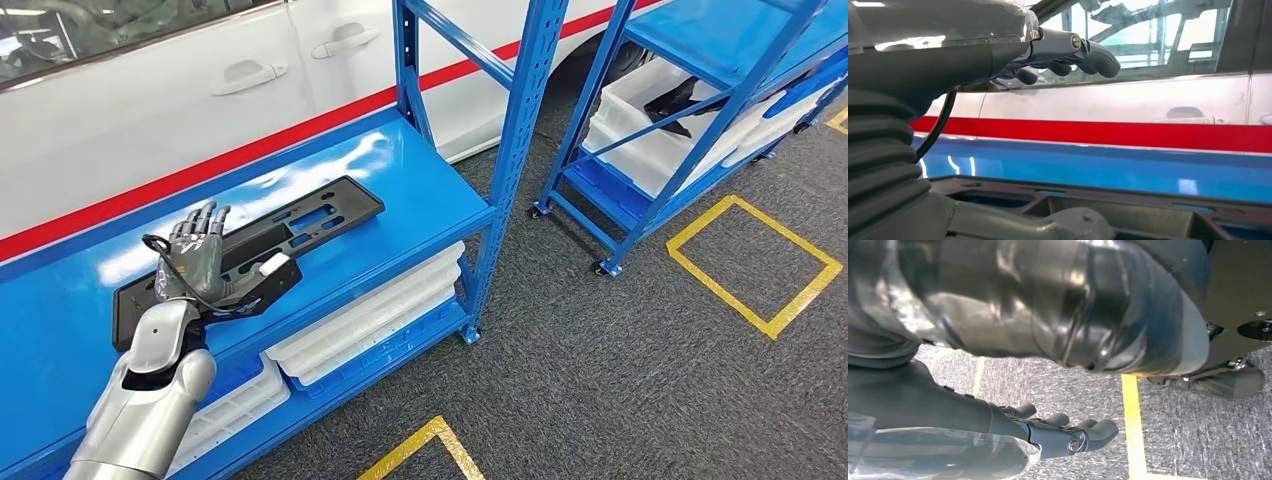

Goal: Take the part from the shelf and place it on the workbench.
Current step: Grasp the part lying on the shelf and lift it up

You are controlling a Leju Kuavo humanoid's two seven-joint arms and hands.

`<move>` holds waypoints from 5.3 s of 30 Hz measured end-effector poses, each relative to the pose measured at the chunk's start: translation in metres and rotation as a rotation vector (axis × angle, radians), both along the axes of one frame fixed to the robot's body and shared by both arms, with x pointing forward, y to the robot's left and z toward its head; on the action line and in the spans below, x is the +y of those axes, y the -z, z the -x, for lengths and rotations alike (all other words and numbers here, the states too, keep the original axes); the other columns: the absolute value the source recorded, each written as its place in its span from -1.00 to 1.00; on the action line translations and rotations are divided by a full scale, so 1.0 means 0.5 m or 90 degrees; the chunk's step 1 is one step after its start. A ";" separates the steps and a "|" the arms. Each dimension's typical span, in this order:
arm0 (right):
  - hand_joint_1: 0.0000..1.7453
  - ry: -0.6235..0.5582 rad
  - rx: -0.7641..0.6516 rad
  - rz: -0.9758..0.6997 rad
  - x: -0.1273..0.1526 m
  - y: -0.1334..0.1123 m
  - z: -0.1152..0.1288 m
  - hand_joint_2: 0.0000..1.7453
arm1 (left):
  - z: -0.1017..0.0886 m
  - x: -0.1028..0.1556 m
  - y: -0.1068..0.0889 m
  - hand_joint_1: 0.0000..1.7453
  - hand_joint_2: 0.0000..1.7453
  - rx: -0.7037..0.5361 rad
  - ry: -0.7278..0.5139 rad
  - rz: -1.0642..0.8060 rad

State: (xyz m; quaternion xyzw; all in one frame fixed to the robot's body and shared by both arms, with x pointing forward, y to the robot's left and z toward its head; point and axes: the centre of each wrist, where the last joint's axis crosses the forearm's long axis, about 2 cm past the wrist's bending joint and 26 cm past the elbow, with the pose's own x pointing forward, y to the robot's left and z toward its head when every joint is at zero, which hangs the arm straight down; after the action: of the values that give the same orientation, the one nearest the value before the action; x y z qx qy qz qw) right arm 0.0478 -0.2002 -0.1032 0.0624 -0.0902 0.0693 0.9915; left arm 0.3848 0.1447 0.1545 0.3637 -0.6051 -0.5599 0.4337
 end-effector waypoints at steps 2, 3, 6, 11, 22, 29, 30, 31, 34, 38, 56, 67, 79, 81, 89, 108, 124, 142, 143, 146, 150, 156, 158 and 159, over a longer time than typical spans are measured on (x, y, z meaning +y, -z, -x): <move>-1.00 0.000 0.000 0.000 0.000 0.000 0.000 -1.00 | 0.000 0.001 0.004 -1.00 1.00 0.006 0.000 -0.001; -1.00 0.000 0.000 -0.001 0.000 0.000 0.000 -1.00 | 0.001 0.002 0.006 -1.00 1.00 0.009 0.000 -0.002; -1.00 -0.001 0.000 -0.001 0.000 0.000 0.000 -1.00 | 0.001 0.004 0.011 -1.00 1.00 0.018 0.000 -0.004; -1.00 -0.004 0.000 0.000 0.000 0.000 0.000 -1.00 | 0.003 0.009 0.026 -1.00 1.00 0.034 0.005 -0.009; -1.00 -0.017 -0.001 0.002 0.000 0.000 0.000 -1.00 | -0.001 0.048 0.064 -1.00 1.00 0.023 -0.003 -0.040; -1.00 -0.022 -0.002 0.002 0.000 0.000 0.001 -1.00 | -0.003 0.085 0.092 -1.00 1.00 0.035 -0.013 -0.067; -1.00 -0.023 -0.002 0.002 0.000 0.000 0.001 -1.00 | -0.004 0.089 0.095 -1.00 1.00 0.037 -0.014 -0.070; -1.00 -0.023 -0.002 0.002 0.000 0.000 0.001 -1.00 | -0.004 0.094 0.098 -1.00 1.00 0.040 -0.016 -0.071; -1.00 -0.023 -0.002 0.002 0.000 0.000 0.001 -1.00 | -0.004 0.106 0.106 -1.00 1.00 0.046 -0.021 -0.072; -1.00 -0.023 -0.002 0.002 0.000 0.000 0.001 -1.00 | -0.003 0.115 0.113 -1.00 1.00 0.055 -0.023 -0.076; -1.00 -0.035 -0.004 0.001 0.000 0.000 0.000 -1.00 | 0.001 0.102 0.120 -1.00 1.00 0.040 0.027 -0.114; -1.00 -0.040 -0.004 0.002 0.000 0.000 0.000 -1.00 | 0.004 0.067 0.114 -1.00 1.00 0.050 0.030 -0.116; -1.00 -0.044 0.001 0.005 -0.001 0.000 0.000 -1.00 | 0.003 0.065 0.113 -1.00 1.00 0.065 -0.012 -0.124; -1.00 -0.045 0.001 0.006 -0.001 0.000 0.000 -1.00 | 0.002 0.068 0.113 -1.00 1.00 0.065 -0.021 -0.126; -1.00 -0.045 0.002 0.009 -0.001 0.000 0.000 -1.00 | -0.005 0.087 0.113 -1.00 1.00 0.076 -0.098 -0.144; -1.00 -0.053 0.002 0.014 -0.001 0.000 0.000 -1.00 | -0.010 0.122 0.121 0.93 1.00 0.098 -0.118 -0.121; -1.00 -0.054 0.004 0.012 -0.001 0.000 0.000 -1.00 | -0.010 0.123 0.122 1.00 1.00 0.092 -0.111 -0.128; -1.00 -0.062 0.000 0.014 -0.001 0.000 0.000 -1.00 | -0.010 0.128 0.122 1.00 1.00 0.090 -0.111 -0.114; -1.00 -0.062 0.000 0.014 -0.001 0.000 0.000 -1.00 | -0.011 0.129 0.122 1.00 1.00 0.090 -0.111 -0.112; -1.00 -0.062 -0.001 0.013 -0.001 0.000 0.000 -1.00 | -0.011 0.130 0.122 1.00 1.00 0.084 -0.112 -0.106; -1.00 -0.061 -0.001 0.013 -0.001 0.000 0.000 -1.00 | -0.010 0.131 0.122 1.00 1.00 0.068 -0.120 -0.097; -1.00 -0.055 -0.002 0.016 -0.002 0.000 0.001 -1.00 | -0.010 0.124 0.108 1.00 1.00 0.020 -0.109 -0.077; -1.00 -0.050 -0.002 0.017 -0.002 0.001 0.001 -1.00 | -0.016 0.120 0.088 1.00 1.00 -0.006 -0.103 -0.065; -1.00 -0.047 -0.002 0.017 -0.002 0.001 0.001 -1.00 | -0.021 0.118 0.073 1.00 1.00 -0.022 -0.100 -0.058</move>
State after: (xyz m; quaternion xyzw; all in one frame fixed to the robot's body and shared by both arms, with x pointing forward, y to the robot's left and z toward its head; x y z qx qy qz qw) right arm 0.0471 -0.2015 -0.1035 0.0524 -0.0885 0.1068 0.9890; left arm 0.3953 0.2037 0.1178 0.4390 -0.5562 -0.5445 0.4487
